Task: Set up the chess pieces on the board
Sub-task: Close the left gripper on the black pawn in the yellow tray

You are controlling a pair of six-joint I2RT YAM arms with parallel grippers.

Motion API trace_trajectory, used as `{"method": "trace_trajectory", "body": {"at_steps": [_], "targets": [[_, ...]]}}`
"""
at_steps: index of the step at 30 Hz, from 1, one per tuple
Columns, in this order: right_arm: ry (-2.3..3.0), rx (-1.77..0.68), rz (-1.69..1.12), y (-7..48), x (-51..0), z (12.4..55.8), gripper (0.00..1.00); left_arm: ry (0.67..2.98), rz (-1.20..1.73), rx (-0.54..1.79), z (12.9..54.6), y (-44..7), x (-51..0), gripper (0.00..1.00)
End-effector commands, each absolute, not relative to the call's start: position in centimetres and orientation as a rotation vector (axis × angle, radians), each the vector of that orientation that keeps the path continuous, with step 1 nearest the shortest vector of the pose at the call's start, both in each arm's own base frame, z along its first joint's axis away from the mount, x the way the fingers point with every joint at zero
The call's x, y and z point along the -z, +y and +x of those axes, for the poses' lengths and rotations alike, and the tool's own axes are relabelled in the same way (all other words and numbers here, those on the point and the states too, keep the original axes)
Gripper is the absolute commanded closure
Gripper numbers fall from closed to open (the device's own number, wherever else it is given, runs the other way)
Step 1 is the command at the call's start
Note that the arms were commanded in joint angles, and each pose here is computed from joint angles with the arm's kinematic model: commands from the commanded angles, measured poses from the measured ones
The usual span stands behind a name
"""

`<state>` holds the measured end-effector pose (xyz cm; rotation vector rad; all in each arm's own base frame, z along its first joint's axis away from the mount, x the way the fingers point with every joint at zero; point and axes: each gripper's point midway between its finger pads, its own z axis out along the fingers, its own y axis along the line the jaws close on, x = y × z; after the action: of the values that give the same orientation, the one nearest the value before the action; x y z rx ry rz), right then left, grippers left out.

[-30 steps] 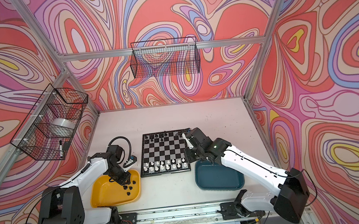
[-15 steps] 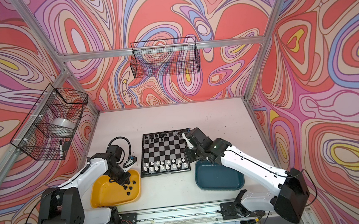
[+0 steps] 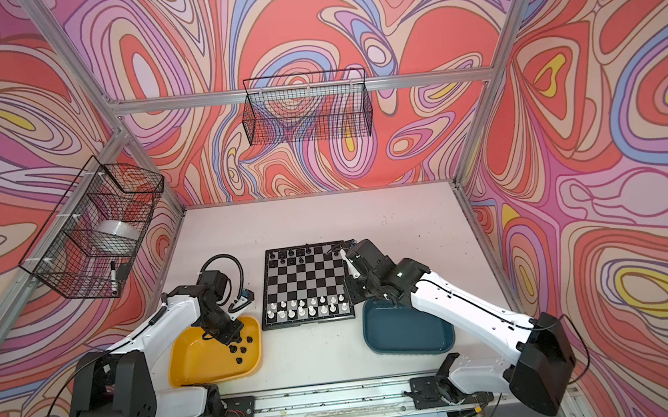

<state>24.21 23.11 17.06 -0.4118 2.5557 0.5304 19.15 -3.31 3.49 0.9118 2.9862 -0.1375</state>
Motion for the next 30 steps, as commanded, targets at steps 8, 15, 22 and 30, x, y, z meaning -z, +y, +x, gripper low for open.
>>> {"method": "trace_trajectory", "body": {"at_steps": [8,15,22,30], "targets": [[2.544,-0.504,-0.407,22.6,-17.0,24.2,0.83,2.983,0.956,0.115,18.5,-3.0,-3.6,0.92],[2.542,-0.505,-0.411,22.7,-17.0,24.2,0.83,2.965,0.977,0.079,18.6,-2.7,-4.3,0.95],[2.542,-0.508,-0.41,22.6,-17.0,24.2,0.84,2.959,1.014,0.079,18.6,-2.7,-5.4,0.93],[2.55,-0.505,-0.415,22.6,-17.0,24.0,0.83,2.934,1.077,0.055,18.9,-2.5,-7.4,0.93]]}}
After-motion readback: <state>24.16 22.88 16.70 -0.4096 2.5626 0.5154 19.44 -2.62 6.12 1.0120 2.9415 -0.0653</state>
